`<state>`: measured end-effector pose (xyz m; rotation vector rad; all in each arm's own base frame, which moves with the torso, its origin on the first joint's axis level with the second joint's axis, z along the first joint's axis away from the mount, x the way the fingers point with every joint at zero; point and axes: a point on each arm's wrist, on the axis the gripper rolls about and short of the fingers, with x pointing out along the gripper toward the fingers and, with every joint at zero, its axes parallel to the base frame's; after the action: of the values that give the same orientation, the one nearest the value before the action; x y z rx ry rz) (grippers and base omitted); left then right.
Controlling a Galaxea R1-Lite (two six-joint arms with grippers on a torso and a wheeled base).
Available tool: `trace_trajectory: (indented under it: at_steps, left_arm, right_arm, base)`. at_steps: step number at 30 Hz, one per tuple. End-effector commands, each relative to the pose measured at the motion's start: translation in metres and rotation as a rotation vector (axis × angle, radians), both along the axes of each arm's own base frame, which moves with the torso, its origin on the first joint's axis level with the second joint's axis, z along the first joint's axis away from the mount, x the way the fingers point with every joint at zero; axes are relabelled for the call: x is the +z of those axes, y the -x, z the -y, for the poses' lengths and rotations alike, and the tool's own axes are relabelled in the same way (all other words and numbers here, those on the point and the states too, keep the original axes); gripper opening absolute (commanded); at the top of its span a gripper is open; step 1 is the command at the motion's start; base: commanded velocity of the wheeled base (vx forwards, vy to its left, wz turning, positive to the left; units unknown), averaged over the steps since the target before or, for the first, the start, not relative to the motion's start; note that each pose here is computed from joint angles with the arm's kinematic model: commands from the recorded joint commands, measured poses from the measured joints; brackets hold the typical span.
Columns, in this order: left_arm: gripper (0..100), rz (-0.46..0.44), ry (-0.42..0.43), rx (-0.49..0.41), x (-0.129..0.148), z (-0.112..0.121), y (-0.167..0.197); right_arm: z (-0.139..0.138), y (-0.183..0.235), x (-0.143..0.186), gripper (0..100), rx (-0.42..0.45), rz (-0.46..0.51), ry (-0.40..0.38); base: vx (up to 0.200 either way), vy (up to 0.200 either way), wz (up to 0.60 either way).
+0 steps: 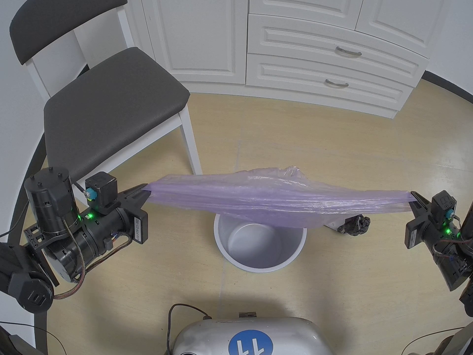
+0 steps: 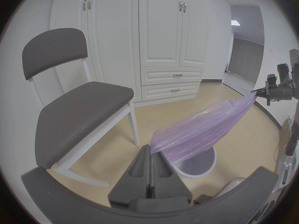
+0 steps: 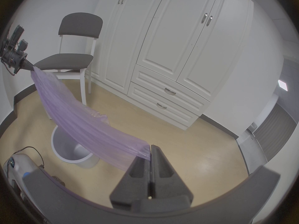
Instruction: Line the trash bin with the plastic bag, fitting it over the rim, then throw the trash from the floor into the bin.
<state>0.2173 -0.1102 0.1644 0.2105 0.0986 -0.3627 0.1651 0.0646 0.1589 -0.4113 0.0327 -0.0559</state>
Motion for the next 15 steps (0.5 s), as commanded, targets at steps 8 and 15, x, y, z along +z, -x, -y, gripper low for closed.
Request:
trace_trajectory:
  at_steps: [8,15]
  left_arm:
    - [0,0.061,0.088,-0.108,0.006,0.033,-0.001]
    - [0,0.157,0.266,-0.226,0.004,0.069,0.004]
  right_arm:
    - [-0.021,0.007,0.008,0,0.131,0.039,-0.042]
    - [-0.056,0.019,0.022,0,0.342,0.106,-0.227]
  base:
    - [0.000,0.000,0.00]
    - [0.000,0.000,0.00]
